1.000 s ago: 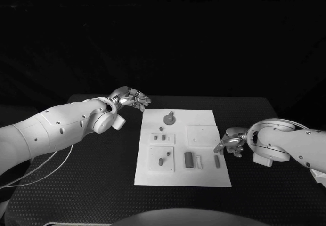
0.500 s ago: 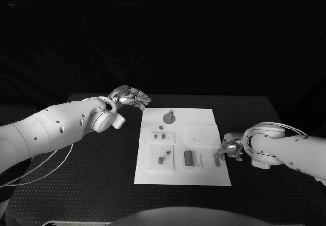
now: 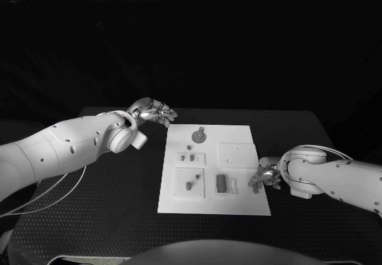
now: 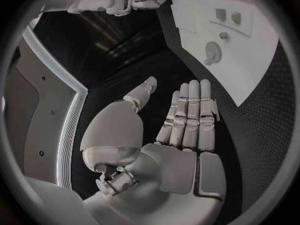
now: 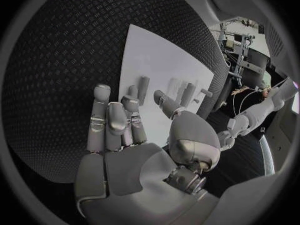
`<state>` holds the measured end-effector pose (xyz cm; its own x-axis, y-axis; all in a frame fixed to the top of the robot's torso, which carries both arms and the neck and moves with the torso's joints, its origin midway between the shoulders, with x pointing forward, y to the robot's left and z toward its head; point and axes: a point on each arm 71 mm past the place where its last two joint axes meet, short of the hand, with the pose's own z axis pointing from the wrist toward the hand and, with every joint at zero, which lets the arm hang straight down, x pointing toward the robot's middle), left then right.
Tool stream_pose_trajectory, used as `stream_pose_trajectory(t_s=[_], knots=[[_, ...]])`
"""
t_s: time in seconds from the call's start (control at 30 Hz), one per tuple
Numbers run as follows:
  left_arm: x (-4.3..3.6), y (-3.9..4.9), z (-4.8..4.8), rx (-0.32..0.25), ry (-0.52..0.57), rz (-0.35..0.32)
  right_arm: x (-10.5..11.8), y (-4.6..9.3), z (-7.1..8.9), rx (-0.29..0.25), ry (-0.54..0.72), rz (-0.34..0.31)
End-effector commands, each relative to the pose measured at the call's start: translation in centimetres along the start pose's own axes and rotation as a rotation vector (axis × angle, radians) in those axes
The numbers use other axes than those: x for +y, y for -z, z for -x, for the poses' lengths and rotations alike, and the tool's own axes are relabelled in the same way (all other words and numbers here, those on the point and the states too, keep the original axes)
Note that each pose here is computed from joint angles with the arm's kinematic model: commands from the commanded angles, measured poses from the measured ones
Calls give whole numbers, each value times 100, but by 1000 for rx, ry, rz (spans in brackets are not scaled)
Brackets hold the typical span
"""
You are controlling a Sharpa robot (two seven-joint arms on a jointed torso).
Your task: Assemble the parts on the task board
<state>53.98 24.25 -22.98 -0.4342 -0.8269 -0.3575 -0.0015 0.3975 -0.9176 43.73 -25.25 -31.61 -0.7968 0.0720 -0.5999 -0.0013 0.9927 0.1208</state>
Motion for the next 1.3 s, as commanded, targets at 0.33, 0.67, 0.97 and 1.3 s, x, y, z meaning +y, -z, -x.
stream_pose_trajectory(t_s=[0.33,0.67,0.97,1.3], knots=[[-15,4,-20,24,12,-5,47,-108,-191,-20,133,-18],[-15,9,-17,22,12,-6,108,-120,-249,-25,170,-9],[-14,9,-14,20,11,-5,148,-96,-288,9,17,26],[-13,9,-13,20,11,-5,184,-8,-220,5,-267,73]])
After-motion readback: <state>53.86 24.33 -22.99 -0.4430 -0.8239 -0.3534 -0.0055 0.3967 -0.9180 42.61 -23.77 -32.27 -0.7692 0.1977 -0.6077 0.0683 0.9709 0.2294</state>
